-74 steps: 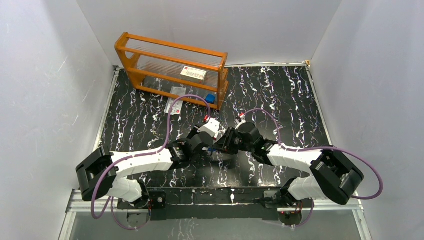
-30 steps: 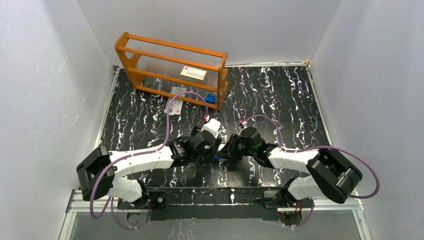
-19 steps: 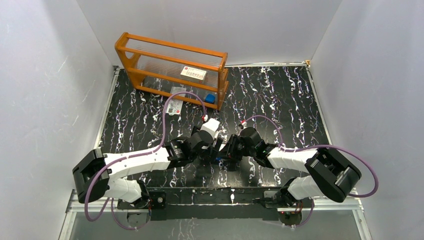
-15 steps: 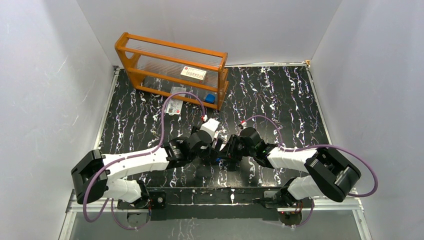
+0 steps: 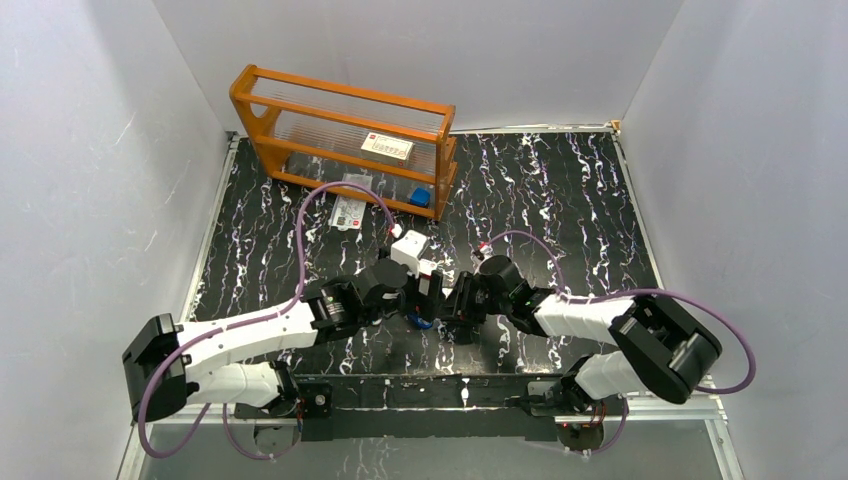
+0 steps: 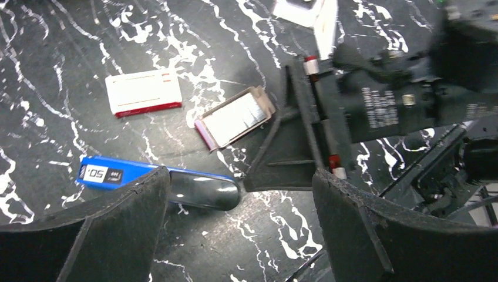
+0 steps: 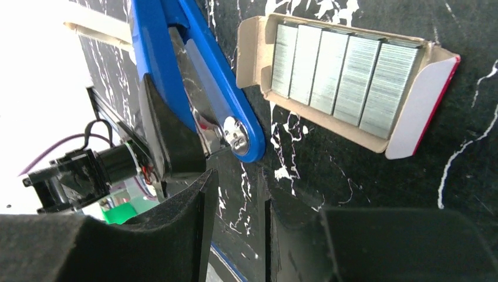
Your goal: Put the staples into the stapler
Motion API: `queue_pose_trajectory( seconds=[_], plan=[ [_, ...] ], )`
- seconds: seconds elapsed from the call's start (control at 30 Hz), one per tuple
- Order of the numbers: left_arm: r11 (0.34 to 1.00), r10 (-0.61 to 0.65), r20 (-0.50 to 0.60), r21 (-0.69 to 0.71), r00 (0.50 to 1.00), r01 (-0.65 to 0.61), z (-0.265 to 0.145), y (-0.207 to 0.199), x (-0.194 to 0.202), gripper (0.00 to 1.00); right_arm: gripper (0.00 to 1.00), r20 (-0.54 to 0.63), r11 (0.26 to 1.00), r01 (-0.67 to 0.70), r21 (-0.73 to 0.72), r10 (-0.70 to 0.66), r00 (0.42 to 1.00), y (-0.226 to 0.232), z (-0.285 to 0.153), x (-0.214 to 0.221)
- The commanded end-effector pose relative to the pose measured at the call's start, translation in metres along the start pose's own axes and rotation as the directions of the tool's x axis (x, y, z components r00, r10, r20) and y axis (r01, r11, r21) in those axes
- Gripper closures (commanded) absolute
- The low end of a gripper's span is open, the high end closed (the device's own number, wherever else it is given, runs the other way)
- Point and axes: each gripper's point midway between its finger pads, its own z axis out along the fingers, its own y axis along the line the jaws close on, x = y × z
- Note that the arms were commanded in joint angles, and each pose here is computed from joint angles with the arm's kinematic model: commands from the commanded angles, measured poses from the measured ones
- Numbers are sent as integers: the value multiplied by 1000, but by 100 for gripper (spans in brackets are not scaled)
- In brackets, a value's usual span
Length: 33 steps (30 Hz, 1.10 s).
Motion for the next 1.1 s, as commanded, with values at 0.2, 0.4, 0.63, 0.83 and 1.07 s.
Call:
queue_pose_trajectory(
  seconds=[0.2, 0.4, 0.63, 0.83, 1.07],
  plan=[
    [954, -228, 86, -179, 970, 240, -39, 31, -64, 12, 39, 81, 900, 434, -40, -430, 899, 49, -43, -26],
    [890, -421, 34, -179, 906, 420, -41, 61, -47, 12, 37, -33, 895, 445, -25, -446, 895, 53, -23, -26],
    [836, -488, 40, -265, 872, 481, -51, 88, -21, 12, 47, -112, 896, 443, 20, -438, 892, 48, -5, -26],
    [823, -493, 44, -301, 869, 482, -55, 97, -8, 12, 54, -186, 903, 426, 65, -408, 894, 25, 3, -9],
    [824, -486, 28, -317, 873, 469, -53, 99, -5, 12, 61, -247, 903, 399, 162, -354, 902, -11, 10, 4]
  ],
)
